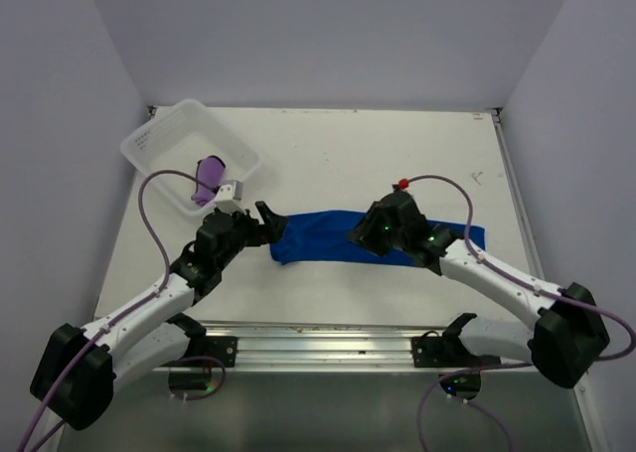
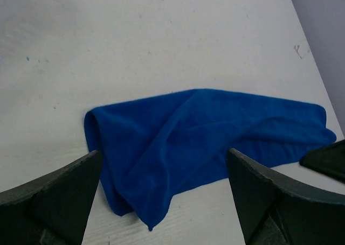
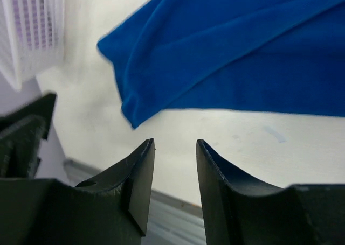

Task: Roll the towels
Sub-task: Fold the towel

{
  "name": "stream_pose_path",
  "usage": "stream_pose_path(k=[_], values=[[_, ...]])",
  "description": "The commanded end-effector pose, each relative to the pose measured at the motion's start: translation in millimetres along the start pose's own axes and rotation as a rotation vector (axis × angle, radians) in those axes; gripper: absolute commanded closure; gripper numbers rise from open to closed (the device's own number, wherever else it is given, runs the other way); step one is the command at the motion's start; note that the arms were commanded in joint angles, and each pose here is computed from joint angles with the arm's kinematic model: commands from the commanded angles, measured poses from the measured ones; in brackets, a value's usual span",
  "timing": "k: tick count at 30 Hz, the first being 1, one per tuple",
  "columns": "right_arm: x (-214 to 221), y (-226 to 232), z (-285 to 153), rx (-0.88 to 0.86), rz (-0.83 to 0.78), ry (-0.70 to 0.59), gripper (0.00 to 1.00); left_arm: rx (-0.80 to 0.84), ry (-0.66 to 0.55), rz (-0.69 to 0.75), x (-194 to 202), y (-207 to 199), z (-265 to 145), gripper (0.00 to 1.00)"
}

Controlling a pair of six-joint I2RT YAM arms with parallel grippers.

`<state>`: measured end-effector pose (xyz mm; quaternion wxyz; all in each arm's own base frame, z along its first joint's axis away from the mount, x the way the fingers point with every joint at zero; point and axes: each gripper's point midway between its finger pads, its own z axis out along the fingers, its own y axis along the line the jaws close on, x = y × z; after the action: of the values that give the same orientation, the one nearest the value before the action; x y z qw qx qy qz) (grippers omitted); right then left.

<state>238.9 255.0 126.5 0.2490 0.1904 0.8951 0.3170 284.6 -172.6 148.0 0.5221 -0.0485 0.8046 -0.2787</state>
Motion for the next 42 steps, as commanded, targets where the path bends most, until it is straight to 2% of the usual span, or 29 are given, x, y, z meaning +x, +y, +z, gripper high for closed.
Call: stream_pose_path(k=[1, 2, 5, 11, 18, 22, 26, 30, 33, 35, 38, 39, 42], values=[[-42, -49, -34, 0.143, -0.028, -0.145, 0.60, 0.071, 0.096, -0.087, 31, -6, 1, 0.01], [-60, -64, -42, 0.199, -0.043, -0.204, 0.59, 0.064, 0.121, -0.092, 39, -3, 3, 0.00], [-80, -94, -62, 0.309, -0.058, -0.258, 0.56, 0.044, 0.185, -0.097, 59, 6, 3, 0.00], [-113, -128, -73, 0.373, 0.022, -0.291, 0.56, -0.035, 0.262, -0.084, 86, 30, 1, 0.00], [-149, -146, -81, 0.361, 0.102, -0.310, 0.66, -0.160, 0.295, -0.059, 93, 67, 15, 0.05], [-172, -165, -97, 0.388, 0.151, -0.347, 0.72, -0.136, 0.299, -0.082, 94, 71, 25, 0.14], [-181, -181, -103, 0.394, 0.196, -0.348, 0.72, -0.085, 0.333, -0.110, 101, 63, 33, 0.20], [-190, -195, -110, 0.406, 0.242, -0.366, 0.72, -0.114, 0.402, -0.080, 116, 72, 35, 0.33], [-196, -198, -115, 0.425, 0.235, -0.389, 0.72, -0.195, 0.473, -0.047, 130, 88, 26, 0.34], [-197, -199, -116, 0.432, 0.230, -0.392, 0.70, -0.217, 0.473, -0.042, 131, 93, 24, 0.35], [-194, -205, -112, 0.446, 0.234, -0.381, 0.66, -0.247, 0.504, -0.054, 135, 95, 26, 0.43], [-190, -209, -110, 0.453, 0.239, -0.368, 0.64, -0.258, 0.513, -0.067, 137, 96, 27, 0.51], [-190, -210, -104, 0.438, 0.255, -0.361, 0.62, -0.266, 0.537, -0.107, 142, 95, 33, 0.64]])
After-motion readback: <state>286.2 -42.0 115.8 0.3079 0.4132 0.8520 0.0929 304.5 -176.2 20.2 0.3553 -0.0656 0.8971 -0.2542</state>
